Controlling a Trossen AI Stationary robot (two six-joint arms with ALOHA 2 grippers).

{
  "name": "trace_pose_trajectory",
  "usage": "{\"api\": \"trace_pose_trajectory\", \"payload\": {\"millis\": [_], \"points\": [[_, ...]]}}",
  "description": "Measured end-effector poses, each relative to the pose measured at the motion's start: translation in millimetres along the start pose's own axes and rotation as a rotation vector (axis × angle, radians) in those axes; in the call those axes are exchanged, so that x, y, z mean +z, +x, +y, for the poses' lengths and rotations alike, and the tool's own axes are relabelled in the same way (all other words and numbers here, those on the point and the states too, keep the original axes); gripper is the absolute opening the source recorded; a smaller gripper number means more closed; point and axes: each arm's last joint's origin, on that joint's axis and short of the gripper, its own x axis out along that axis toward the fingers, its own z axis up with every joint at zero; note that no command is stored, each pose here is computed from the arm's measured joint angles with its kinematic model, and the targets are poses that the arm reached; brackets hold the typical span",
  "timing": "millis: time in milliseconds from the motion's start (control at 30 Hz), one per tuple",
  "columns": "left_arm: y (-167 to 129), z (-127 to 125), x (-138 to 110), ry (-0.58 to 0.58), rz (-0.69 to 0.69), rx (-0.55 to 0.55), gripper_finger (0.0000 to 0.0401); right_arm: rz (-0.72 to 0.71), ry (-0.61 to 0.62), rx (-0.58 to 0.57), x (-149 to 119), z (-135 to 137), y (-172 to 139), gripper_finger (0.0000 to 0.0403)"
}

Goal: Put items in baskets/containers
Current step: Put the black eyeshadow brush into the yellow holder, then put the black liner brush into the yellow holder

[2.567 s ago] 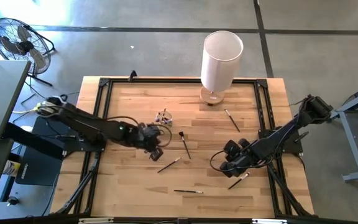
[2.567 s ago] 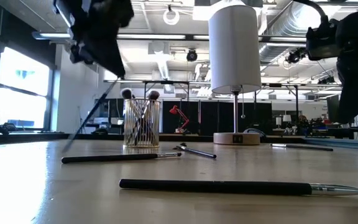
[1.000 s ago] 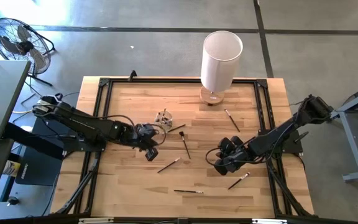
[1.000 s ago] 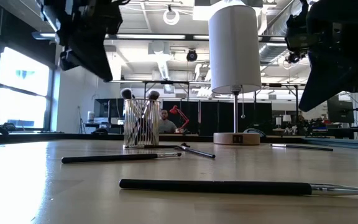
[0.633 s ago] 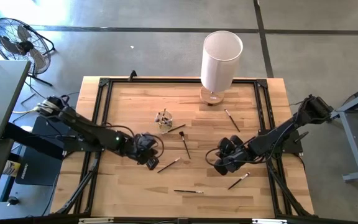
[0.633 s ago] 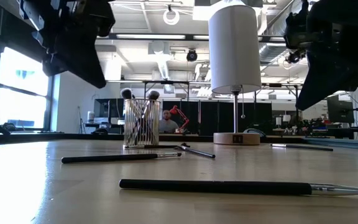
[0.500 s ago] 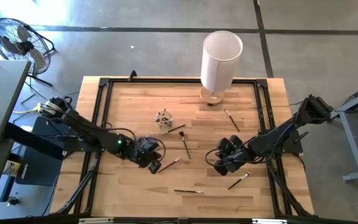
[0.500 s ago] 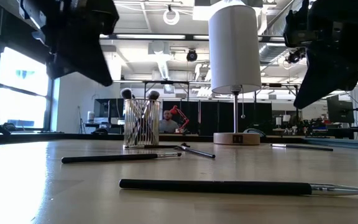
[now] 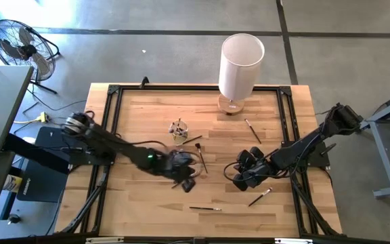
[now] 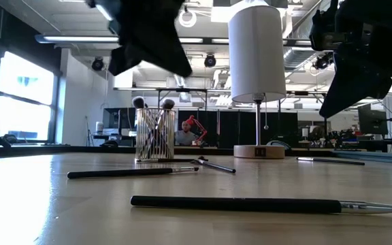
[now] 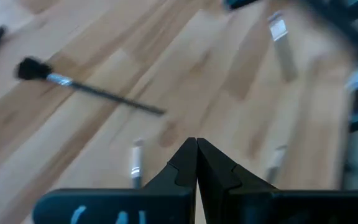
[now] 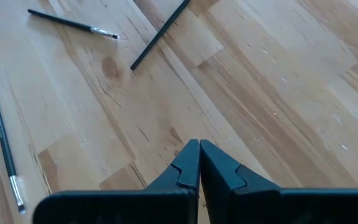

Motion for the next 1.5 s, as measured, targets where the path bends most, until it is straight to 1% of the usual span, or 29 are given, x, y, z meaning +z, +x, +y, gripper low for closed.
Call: {"api": "trace_pose_trajectory", "payload": {"millis": [167, 300, 367, 500, 633, 767, 867, 1267, 1500], "points": [[18, -5, 26, 0.045, 0.155, 0.148, 0.0004, 0.006, -0.002, -0.002, 0, 0, 0, 0.0007], [37, -5, 36, 0.080, 0.258, 0.126, 0.0023, 0.023, -0.010, -0.004, -2, -1, 0, 0.0007], [47, -3, 40, 0.068, 0.282, 0.106, 0.0038, 0.037, -0.012, -0.003, -2, -1, 0, 0.0007], [60, 7, 46, 0.033, 0.310, 0.102, 0.0071, 0.059, -0.017, -0.003, -3, -2, 0, 0.0007], [78, 18, 42, 0.023, 0.350, 0.138, 0.0091, 0.065, -0.022, -0.012, -4, -3, 0, 0.0007], [88, 20, 37, 0.048, 0.377, 0.134, 0.0093, 0.069, -0.026, -0.019, -4, -4, 0, 0.0007], [100, 25, 28, 0.057, 0.417, 0.165, 0.0094, 0.070, -0.027, -0.021, -4, -4, 0, 0.0007], [102, 24, 27, 0.048, 0.423, 0.158, 0.0094, 0.072, -0.048, -0.024, -5, -4, 0, 0.0007], [99, 17, 20, 0.059, 0.413, 0.167, 0.0094, 0.072, -0.048, -0.024, -5, -4, 0, 0.0007]]}}
